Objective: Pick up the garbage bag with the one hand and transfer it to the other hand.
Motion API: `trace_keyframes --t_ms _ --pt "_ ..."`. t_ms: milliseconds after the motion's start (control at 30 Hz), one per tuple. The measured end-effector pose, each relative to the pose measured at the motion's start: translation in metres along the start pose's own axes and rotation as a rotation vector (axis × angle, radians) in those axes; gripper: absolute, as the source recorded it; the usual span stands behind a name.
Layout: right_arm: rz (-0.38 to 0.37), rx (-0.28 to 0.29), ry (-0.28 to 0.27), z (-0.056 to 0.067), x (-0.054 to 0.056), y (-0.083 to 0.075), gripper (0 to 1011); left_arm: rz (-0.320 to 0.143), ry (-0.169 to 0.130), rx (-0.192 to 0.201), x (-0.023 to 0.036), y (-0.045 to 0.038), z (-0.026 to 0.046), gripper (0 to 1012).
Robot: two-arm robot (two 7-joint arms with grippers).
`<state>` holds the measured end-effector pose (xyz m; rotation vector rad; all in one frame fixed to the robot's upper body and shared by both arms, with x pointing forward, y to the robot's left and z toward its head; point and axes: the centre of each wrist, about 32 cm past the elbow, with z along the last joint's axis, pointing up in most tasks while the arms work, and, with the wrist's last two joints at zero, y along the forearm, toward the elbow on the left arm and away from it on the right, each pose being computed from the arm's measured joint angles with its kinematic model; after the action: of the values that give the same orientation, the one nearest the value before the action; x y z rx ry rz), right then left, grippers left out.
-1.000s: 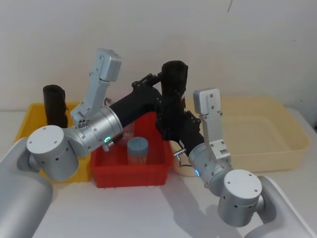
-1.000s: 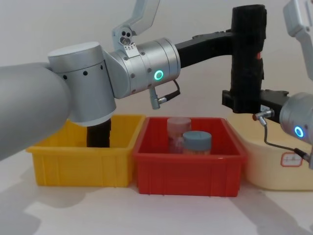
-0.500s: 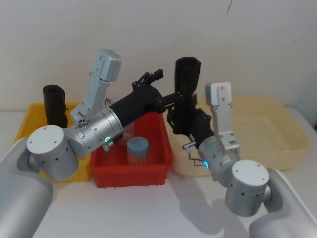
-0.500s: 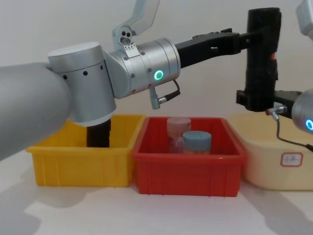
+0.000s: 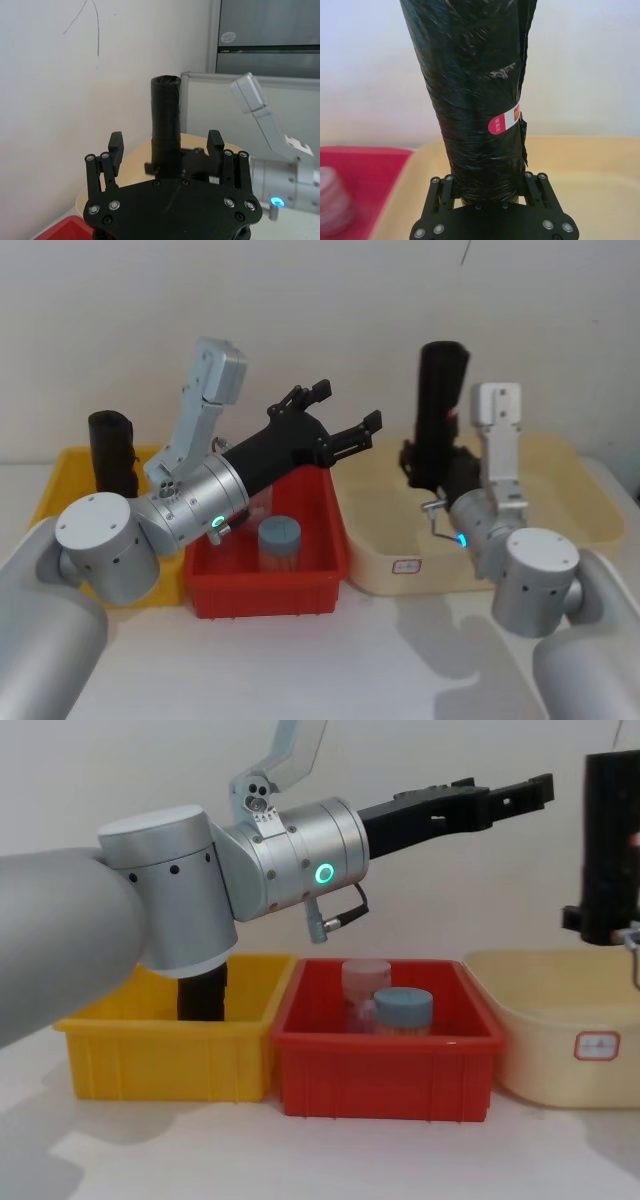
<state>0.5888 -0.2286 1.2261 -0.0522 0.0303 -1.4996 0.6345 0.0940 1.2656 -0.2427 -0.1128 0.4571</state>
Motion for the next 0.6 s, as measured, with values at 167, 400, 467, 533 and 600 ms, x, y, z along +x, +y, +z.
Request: trace_keyframes --t_ms 167,400,467,533,600 --pt "-0.076 -0.015 -0.005 0.003 0.019 0.007 587 0.000 0.000 0.000 0.0000 0.0000 0.0000 1001" --pt "-0.176 -0.025 -0.017 0.007 0.044 0.011 587 0.000 0.000 0.000 0.0000 0.0000 0.0000 1001" --pt "-0.205 -0.026 -0.022 0.008 0.051 0.010 589 0.000 0.000 0.000 0.0000 0.0000 0.0000 1001" --pt "-0.224 -0.026 -0.027 0.009 0.056 0.010 660 0.000 0.000 0.000 0.0000 0.0000 0.0000 1001" --pt "-0.239 -0.026 -0.031 0.010 0.060 0.009 692 0.000 0.000 0.000 0.0000 0.0000 0.0000 1001"
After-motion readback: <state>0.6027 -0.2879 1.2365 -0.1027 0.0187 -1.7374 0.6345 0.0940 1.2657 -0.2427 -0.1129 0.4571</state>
